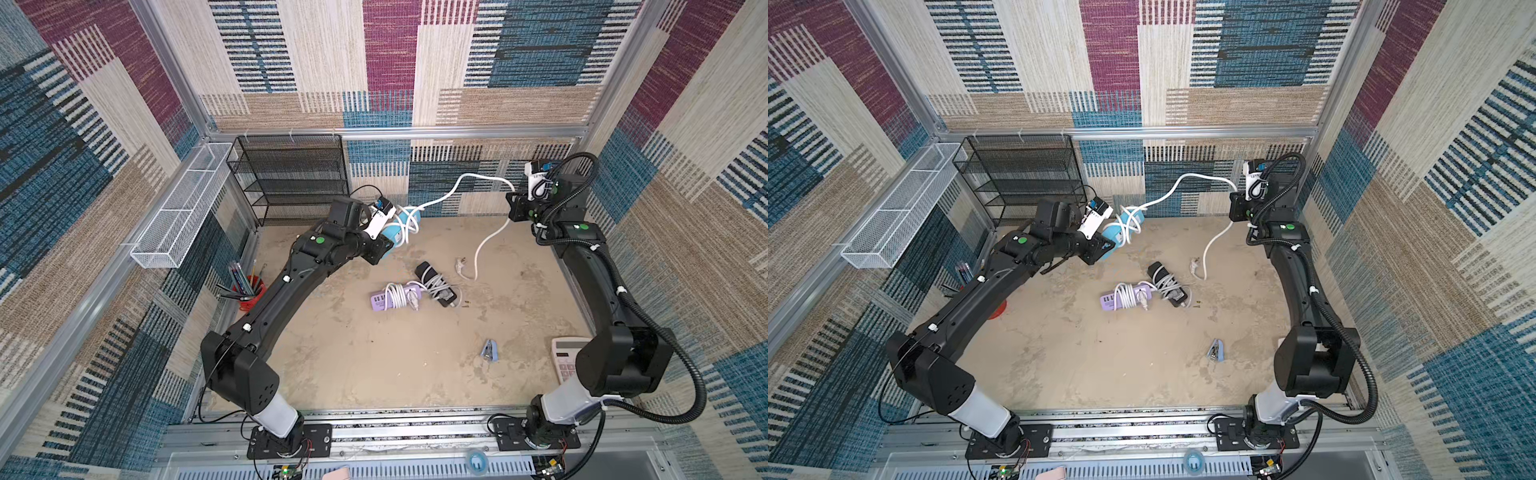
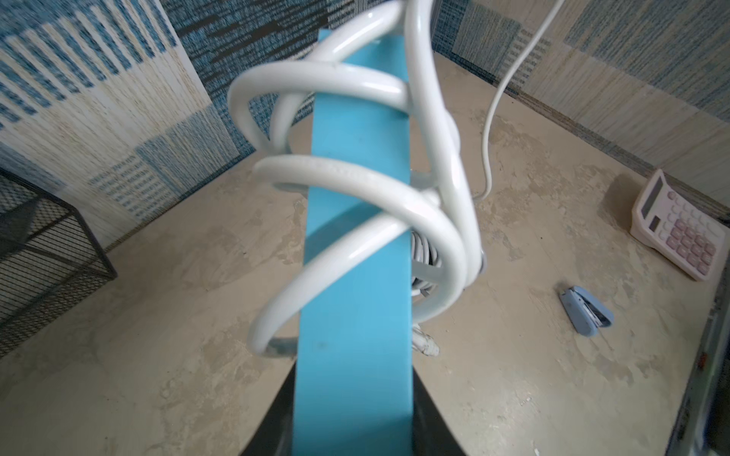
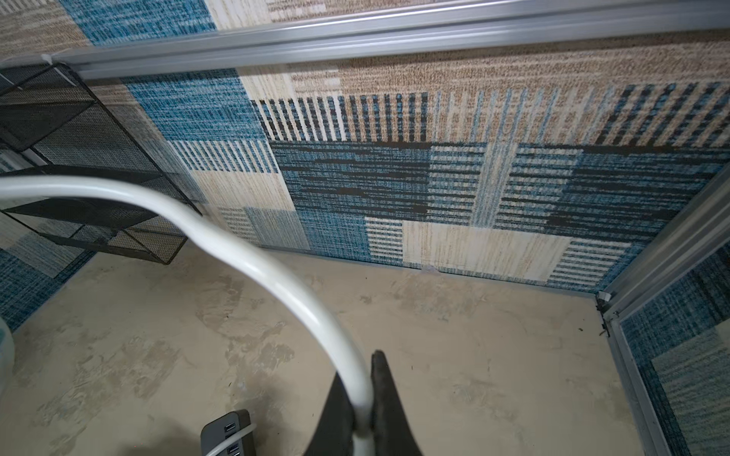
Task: Unwrap the cord wrapped around the power strip
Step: Unwrap the power cord from the power strip.
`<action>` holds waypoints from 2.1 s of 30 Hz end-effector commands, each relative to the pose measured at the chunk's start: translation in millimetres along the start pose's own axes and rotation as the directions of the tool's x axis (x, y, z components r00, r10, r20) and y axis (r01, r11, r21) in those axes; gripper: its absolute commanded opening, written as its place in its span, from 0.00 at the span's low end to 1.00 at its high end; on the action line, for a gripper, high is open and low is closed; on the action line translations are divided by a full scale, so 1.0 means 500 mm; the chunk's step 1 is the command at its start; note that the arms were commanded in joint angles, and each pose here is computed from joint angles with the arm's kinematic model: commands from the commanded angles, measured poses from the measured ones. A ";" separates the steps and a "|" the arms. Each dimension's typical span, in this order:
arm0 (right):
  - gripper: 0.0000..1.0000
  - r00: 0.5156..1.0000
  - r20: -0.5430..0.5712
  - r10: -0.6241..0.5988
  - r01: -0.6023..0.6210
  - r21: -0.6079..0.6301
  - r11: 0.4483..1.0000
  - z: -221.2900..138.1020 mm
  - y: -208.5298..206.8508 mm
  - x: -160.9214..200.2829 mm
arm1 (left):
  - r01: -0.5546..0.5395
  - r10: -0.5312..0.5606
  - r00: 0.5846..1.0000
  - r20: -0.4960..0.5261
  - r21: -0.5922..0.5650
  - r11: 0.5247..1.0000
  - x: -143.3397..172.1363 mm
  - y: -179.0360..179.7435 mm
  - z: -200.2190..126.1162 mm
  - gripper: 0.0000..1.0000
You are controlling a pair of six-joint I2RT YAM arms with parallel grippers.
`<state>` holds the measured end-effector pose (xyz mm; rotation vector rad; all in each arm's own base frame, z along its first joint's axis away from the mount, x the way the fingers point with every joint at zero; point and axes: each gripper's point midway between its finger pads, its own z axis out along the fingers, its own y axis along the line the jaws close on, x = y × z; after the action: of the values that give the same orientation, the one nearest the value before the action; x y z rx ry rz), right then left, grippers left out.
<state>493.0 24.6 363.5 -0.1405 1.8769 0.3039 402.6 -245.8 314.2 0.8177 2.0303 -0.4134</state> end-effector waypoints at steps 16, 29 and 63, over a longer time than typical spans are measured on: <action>0.00 0.988 0.153 -0.039 0.049 -0.057 0.997 -0.140 0.090 -0.064 | 0.014 -0.013 0.999 0.041 -0.029 0.999 -0.025 0.056 0.028 0.00; 0.00 0.990 -0.061 0.130 -0.117 0.177 0.977 -0.095 -0.021 0.267 | 0.071 -0.061 0.992 0.112 -0.089 0.993 -0.055 0.126 -0.020 0.00; 0.99 0.915 -0.241 0.324 -0.255 0.276 0.927 -0.029 -0.134 0.476 | 0.095 -0.086 0.977 0.193 -0.033 0.995 -0.071 0.110 -0.103 0.00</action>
<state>416.1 -42.0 106.9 0.3551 2.2725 0.2640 420.5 -182.8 351.1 0.6269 1.9769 -0.4335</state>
